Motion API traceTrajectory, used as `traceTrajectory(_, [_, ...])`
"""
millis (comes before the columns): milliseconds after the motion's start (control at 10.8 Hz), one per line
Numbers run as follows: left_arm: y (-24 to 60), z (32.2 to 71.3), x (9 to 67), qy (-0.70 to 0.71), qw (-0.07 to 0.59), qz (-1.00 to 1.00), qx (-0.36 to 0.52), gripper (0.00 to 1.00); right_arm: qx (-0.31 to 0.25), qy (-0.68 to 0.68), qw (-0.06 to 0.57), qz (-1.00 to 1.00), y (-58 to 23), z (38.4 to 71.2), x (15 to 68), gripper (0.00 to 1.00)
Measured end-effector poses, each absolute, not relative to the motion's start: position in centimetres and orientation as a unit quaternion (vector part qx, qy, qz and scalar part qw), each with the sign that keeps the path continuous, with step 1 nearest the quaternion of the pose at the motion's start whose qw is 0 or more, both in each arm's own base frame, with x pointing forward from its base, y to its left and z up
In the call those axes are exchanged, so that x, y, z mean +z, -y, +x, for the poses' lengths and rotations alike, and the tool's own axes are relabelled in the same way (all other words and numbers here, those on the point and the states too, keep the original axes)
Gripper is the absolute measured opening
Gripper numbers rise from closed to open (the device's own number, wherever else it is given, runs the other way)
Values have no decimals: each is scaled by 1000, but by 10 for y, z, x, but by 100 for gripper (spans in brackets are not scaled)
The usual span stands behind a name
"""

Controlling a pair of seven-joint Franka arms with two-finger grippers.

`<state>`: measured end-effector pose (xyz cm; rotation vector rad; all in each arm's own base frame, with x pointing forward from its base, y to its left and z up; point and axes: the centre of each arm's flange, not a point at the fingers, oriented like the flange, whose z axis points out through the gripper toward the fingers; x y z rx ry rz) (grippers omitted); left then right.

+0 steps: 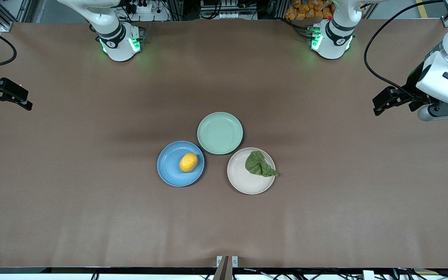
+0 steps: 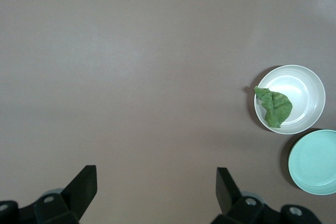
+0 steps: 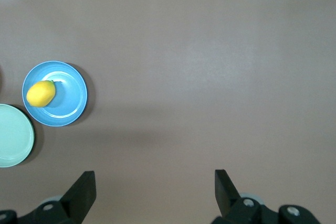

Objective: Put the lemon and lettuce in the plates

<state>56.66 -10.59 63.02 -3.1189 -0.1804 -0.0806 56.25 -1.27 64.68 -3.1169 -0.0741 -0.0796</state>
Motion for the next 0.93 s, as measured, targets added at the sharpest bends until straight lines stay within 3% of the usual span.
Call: traceTrajectory(926, [77, 571, 630, 3, 11, -1000, -23, 100, -19, 18, 11, -1000, 20, 560, 648, 100])
